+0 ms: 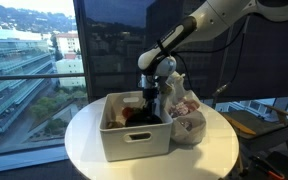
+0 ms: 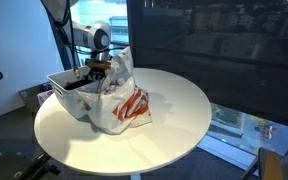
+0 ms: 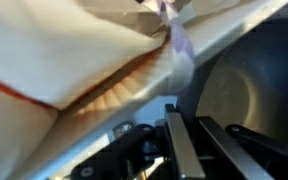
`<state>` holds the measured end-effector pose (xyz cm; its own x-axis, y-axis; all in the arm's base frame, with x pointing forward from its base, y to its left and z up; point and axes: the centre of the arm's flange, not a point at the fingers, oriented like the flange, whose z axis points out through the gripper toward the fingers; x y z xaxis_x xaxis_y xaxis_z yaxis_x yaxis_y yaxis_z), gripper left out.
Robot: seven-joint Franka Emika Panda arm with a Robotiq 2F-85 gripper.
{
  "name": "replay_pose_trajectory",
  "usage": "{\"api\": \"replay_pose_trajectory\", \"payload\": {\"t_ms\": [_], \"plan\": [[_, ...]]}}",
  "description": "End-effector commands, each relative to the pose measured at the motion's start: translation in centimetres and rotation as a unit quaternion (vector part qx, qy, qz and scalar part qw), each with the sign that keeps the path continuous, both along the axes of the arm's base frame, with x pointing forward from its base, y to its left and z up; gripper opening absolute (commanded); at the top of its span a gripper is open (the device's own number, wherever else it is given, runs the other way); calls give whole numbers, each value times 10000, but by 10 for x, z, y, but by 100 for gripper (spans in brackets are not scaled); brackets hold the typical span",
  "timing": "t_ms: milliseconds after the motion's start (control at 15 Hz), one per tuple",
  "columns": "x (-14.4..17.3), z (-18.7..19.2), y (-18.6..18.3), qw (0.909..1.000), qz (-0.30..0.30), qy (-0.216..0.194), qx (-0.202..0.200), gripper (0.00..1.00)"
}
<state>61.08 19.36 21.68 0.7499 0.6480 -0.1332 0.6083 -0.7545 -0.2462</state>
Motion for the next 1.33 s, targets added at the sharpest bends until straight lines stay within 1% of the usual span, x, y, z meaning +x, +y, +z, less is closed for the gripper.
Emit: {"api": "replay_pose_trajectory", "payload": {"t_ms": [0,67,200,467,667,733,867,933,1000,1067,1267], "plan": [[-8,39,8,9993,-59,174,325,10],[-10,48,12,9989,-88,191,413,10],[-16,75,20,9986,-96,76,512,11],[-32,127,28,9981,-26,-424,448,10],[-42,161,28,9967,-7,-682,433,11],[-45,172,28,9960,-23,-773,453,9],[-49,192,24,9941,-58,-974,473,10],[-52,201,20,9931,-106,-1066,469,11],[-55,209,15,9923,-160,-1134,476,11],[-59,217,10,9915,-213,-1183,490,12],[-74,241,-12,9875,-505,-1410,496,10]]}}
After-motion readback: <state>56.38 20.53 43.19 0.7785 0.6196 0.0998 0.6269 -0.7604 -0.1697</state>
